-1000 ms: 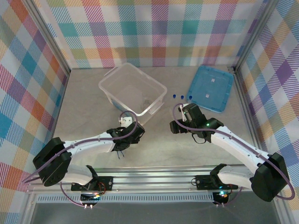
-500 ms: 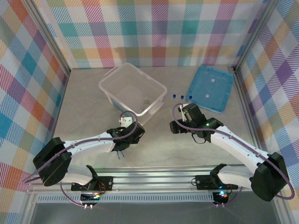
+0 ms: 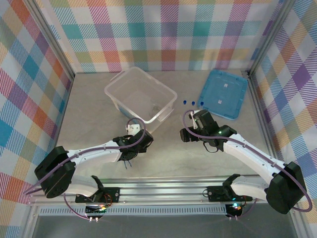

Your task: Organize the chemistry lab equipment

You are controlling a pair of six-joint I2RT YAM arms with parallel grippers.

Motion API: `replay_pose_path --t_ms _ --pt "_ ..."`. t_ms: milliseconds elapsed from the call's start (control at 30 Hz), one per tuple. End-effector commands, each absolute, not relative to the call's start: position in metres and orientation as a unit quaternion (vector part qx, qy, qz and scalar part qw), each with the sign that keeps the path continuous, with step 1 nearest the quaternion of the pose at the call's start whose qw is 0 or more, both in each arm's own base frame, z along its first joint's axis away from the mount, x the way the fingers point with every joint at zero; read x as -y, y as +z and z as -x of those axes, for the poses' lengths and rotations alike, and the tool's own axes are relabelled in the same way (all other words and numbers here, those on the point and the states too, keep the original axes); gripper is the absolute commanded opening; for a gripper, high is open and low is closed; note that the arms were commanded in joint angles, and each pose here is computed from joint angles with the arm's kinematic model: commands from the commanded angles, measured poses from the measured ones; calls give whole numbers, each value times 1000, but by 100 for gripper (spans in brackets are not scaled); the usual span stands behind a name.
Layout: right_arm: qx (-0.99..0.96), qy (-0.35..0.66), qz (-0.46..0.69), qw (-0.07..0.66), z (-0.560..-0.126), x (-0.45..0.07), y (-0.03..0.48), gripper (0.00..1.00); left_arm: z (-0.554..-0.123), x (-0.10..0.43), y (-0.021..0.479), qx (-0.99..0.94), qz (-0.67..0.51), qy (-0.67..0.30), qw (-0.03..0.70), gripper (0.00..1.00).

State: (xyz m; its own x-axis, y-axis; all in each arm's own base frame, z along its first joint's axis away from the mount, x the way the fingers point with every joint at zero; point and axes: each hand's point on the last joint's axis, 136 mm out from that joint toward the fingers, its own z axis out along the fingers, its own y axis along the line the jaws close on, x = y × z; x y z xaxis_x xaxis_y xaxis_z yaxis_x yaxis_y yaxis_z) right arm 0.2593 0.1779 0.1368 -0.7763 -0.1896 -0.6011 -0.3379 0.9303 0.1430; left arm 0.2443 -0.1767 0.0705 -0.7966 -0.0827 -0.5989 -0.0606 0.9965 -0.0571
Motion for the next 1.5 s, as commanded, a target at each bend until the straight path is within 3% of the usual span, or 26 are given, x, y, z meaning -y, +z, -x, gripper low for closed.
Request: replay_pose_path --t_ms 0,400,800,1033,1467 --pt "-930 126 143 314 -262 -181 141 83 -241 163 78 -944 43 -8 327 52" --pt "-929 131 145 313 -263 -185 143 83 -234 138 129 -929 49 0 366 51" --pt "-927 138 149 315 -263 -188 144 83 -255 100 232 -897 53 38 436 50" --pt "-924 140 144 324 -262 -185 148 83 -303 99 286 -882 66 29 466 51" --pt "-925 130 136 331 -260 -178 152 83 -428 124 309 -872 91 -32 481 50"
